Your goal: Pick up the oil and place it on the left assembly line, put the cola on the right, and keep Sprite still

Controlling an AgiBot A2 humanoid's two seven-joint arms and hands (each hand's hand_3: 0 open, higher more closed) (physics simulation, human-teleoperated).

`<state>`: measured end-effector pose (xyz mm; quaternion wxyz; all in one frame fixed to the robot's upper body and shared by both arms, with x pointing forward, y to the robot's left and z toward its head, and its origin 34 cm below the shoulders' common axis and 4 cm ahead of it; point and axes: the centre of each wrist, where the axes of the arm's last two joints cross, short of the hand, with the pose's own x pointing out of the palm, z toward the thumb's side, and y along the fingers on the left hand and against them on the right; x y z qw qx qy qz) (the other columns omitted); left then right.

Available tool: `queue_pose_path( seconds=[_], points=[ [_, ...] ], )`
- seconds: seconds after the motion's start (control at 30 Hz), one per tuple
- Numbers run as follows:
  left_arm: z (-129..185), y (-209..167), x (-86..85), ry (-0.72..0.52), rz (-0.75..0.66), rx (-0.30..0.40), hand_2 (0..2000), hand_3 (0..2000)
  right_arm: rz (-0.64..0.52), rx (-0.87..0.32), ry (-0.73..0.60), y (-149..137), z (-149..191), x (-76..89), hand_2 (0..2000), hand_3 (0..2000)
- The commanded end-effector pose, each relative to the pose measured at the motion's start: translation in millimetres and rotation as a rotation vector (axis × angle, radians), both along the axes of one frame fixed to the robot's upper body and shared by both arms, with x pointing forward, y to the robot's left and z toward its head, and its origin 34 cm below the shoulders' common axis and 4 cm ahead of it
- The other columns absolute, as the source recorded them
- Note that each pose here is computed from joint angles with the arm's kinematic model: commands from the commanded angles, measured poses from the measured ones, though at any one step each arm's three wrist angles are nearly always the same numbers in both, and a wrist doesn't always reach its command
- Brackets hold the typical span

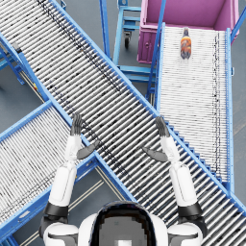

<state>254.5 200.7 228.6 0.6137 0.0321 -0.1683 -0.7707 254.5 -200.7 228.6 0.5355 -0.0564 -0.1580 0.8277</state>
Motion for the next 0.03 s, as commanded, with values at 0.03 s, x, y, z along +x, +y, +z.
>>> queue_pose_path(
  seconds=[0.03],
  points=[
    [0.0, 0.0, 0.0, 0.0, 0.0, 0.0, 0, 0, 0.0, 0.0, 0.0, 0.0, 0.0, 0.0, 0, 0]
  ],
)
